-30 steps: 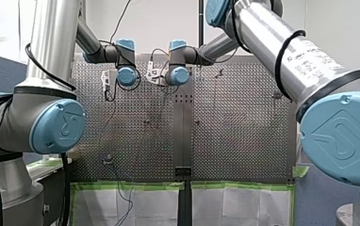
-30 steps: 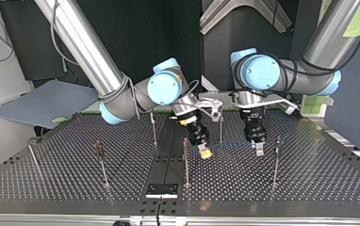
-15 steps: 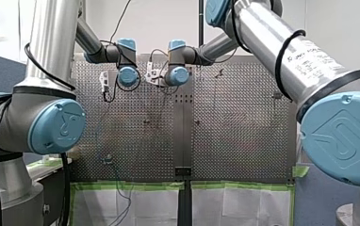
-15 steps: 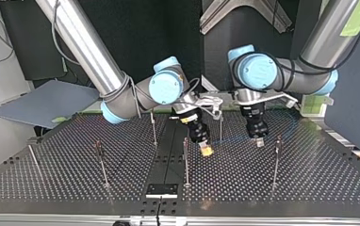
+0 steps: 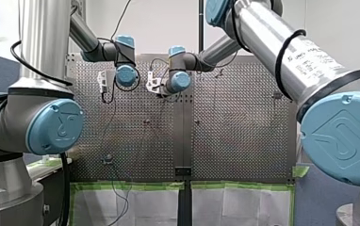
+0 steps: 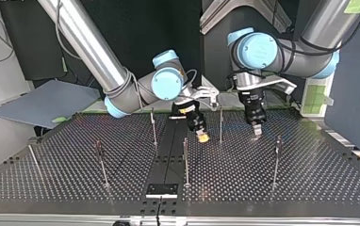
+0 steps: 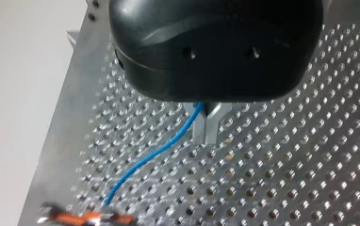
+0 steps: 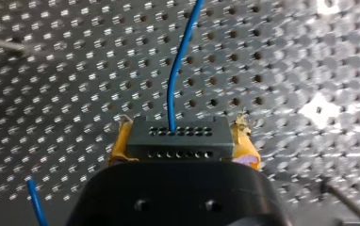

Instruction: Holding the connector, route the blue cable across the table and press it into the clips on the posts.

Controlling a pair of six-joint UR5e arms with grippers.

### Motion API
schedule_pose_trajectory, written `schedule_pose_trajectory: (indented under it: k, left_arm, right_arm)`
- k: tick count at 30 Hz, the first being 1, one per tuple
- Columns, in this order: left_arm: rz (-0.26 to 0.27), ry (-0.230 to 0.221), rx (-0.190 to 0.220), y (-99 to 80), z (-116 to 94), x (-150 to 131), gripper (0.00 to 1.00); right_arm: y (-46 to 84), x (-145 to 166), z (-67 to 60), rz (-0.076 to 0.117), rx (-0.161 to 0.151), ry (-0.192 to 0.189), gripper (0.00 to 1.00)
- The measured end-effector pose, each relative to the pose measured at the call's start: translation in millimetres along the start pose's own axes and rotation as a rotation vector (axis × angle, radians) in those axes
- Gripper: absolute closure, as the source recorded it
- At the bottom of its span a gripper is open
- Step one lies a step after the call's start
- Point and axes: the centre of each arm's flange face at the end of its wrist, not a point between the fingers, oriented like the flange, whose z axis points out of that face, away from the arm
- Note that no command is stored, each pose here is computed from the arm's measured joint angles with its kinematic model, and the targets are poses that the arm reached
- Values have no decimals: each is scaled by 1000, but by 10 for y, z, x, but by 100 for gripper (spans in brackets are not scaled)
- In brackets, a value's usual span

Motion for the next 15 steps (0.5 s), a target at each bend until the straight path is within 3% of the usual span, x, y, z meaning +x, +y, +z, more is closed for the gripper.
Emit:
schedule_pose_trajectory:
  k: [4,10,15]
  left_arm:
    - [-10,9,16,-14,-73,158,100]
    - [7,64,18,-9,-190,577,100]
    - [18,107,18,28,-291,922,100]
  right_arm:
    - [39,-31,-66,0,-10,-14,100]
    - [17,-39,-214,-9,-9,-33,100]
    - [-10,-213,-309,-17,-6,-74,100]
